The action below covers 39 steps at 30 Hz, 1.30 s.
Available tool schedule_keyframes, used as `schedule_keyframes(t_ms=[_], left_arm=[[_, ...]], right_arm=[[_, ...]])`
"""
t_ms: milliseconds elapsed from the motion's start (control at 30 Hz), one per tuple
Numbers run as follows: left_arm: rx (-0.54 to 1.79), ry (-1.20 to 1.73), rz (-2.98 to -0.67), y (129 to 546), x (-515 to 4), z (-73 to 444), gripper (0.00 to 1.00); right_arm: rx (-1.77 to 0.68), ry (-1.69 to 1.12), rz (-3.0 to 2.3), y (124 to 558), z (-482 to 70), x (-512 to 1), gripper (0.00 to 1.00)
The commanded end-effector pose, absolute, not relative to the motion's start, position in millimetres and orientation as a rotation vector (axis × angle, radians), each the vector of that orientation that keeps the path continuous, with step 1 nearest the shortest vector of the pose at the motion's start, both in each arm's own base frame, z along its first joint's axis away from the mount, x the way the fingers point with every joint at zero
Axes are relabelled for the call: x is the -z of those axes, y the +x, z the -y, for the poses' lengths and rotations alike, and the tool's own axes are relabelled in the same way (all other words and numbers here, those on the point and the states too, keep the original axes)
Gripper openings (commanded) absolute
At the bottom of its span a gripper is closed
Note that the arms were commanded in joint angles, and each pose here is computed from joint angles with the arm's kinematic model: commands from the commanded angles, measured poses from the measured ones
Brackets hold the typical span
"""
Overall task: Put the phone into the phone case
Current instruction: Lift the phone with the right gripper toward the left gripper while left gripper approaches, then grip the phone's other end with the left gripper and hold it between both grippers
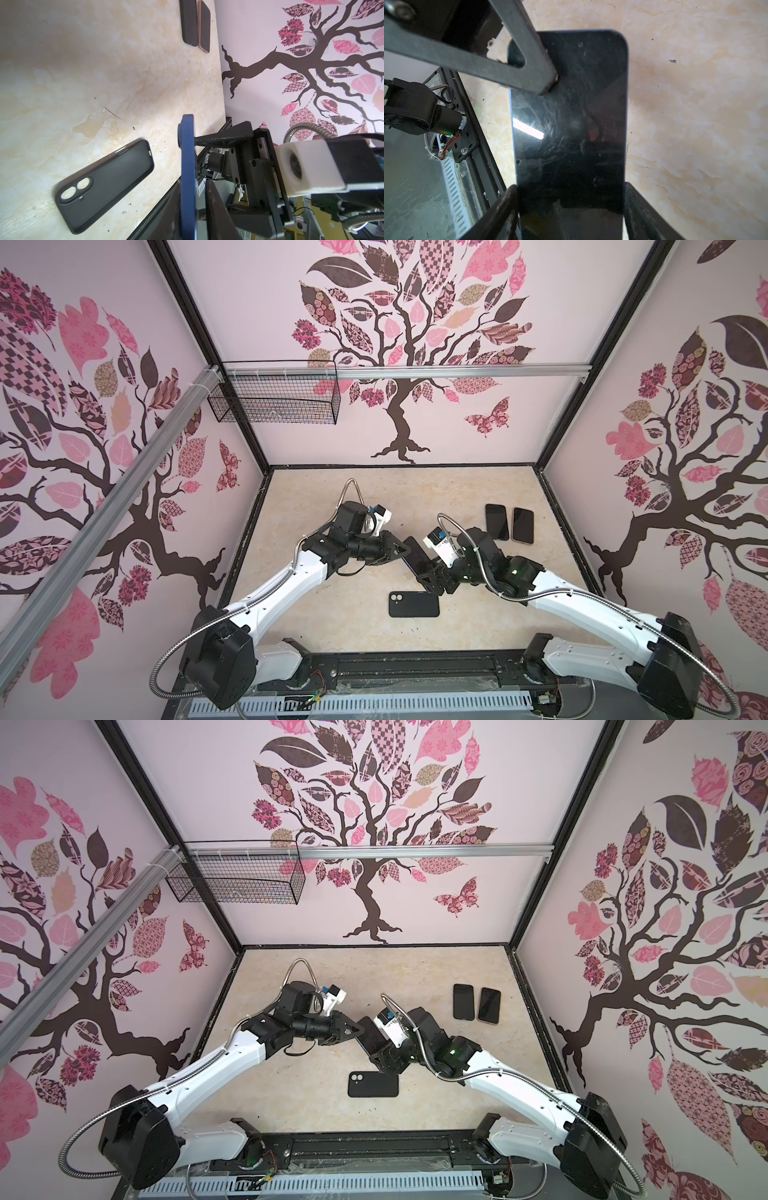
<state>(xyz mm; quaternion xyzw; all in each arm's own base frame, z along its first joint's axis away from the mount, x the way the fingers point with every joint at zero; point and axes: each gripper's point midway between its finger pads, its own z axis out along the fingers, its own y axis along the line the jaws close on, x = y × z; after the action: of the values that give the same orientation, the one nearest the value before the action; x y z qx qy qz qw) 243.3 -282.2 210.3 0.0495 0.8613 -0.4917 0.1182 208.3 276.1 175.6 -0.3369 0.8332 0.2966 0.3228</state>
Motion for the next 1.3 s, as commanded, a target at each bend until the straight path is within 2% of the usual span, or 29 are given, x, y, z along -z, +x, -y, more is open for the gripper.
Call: schedule_keyframes(t_ms=[0, 133, 300, 400, 633, 833, 1000, 1267], left_arm=[[1.44, 0.18, -2.457, 248.9, -233.3, 283.8, 0.17], [1.439, 0.175, -2.456, 248.9, -233.7, 282.8, 0.11], [1.452, 0.174, -2.432, 247.3, -242.0, 281.9, 0.05], [1.444, 0.175, -2.416, 245.9, -246.9, 279.1, 0.03], [1.391, 0.156, -2.367, 243.7, -259.8, 265.3, 0.0], [1.239, 0.076, -2.304, 247.4, -266.6, 239.5, 0.0], [1.184, -0.03, -2.21, 248.6, -274.7, 216.5, 0.0], [1.143, -0.099, -2.084, 241.4, -291.0, 193.4, 0.0]], right_arm=[[-0.767, -0.89, -2.119, 216.9, -283.7, -195.6, 0.36], [-0.752, -0.88, -2.127, 218.5, -281.9, -191.6, 0.41], [-0.728, -0.832, -2.137, 222.2, -277.0, -190.2, 0.8], [-0.778, -0.783, -2.101, 219.1, -275.8, -198.3, 0.99], [-0.84, -0.637, -2.074, 218.1, -266.7, -206.2, 1.0], [-0.912, -0.477, -2.151, 225.9, -261.9, -198.8, 1.0], [-1.211, -0.24, -2.156, 233.0, -261.7, -194.0, 0.93], [-1.597, -0.099, -1.989, 227.0, -280.1, -213.4, 0.81]])
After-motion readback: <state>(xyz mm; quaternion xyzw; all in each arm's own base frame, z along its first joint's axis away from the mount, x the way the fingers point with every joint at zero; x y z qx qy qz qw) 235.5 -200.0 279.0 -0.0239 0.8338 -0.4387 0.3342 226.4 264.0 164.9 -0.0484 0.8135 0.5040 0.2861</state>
